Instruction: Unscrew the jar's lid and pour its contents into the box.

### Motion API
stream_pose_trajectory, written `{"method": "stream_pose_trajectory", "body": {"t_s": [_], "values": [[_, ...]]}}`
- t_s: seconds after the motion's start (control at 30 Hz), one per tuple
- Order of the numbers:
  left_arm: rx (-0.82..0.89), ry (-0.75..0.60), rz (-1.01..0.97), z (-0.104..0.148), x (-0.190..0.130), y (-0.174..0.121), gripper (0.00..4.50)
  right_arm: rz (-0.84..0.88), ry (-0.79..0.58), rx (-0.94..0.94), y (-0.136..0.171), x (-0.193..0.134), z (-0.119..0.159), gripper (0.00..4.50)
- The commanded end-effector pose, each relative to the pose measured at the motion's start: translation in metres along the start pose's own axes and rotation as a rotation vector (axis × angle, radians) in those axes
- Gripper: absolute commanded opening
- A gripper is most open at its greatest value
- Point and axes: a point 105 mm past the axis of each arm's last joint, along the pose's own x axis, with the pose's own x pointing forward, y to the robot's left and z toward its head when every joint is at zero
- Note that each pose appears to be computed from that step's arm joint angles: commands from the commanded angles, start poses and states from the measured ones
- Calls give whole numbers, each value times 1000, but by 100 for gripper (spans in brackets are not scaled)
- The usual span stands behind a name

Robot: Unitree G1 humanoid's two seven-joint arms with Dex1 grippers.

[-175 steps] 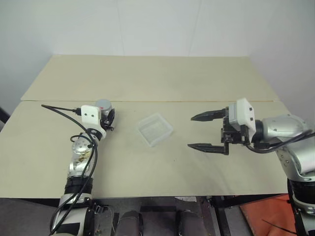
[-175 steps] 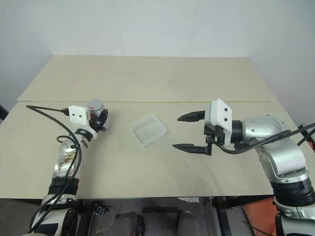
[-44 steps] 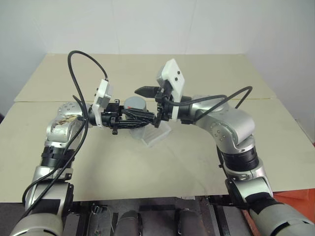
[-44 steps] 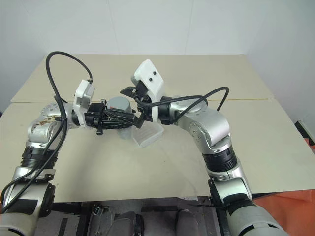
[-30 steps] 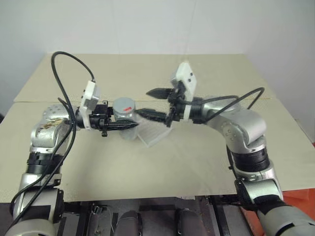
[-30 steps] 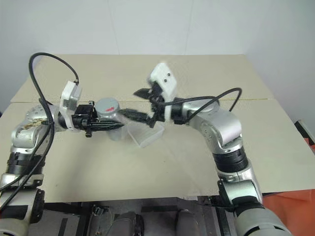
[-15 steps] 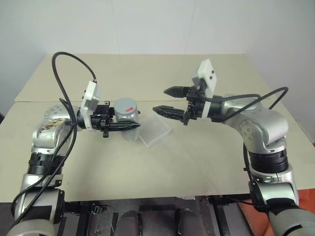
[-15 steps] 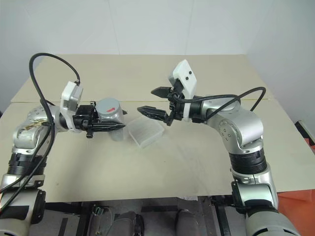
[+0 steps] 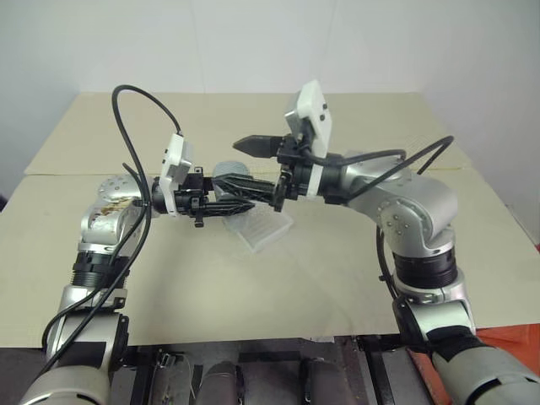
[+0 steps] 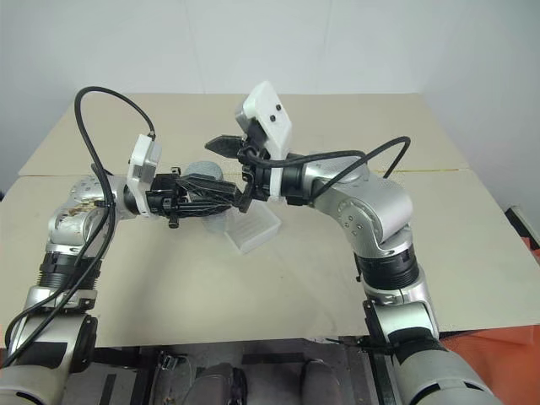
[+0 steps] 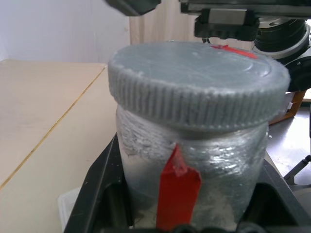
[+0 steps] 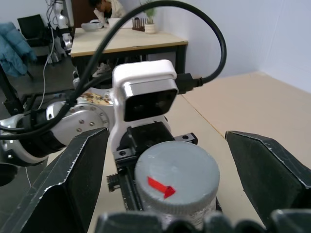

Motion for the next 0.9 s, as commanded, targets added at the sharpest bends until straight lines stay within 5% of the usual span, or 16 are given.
{"method": "stream_pose_trajectory", "body": {"t_s": [0.03, 0.9], "values": [[49, -15, -25, 11, 4, -1, 194, 5, -12, -40, 3, 6, 8, 446], [59, 0, -19, 14, -14, -7, 194, -60, 36, -32, -21, -12, -10, 446]]}}
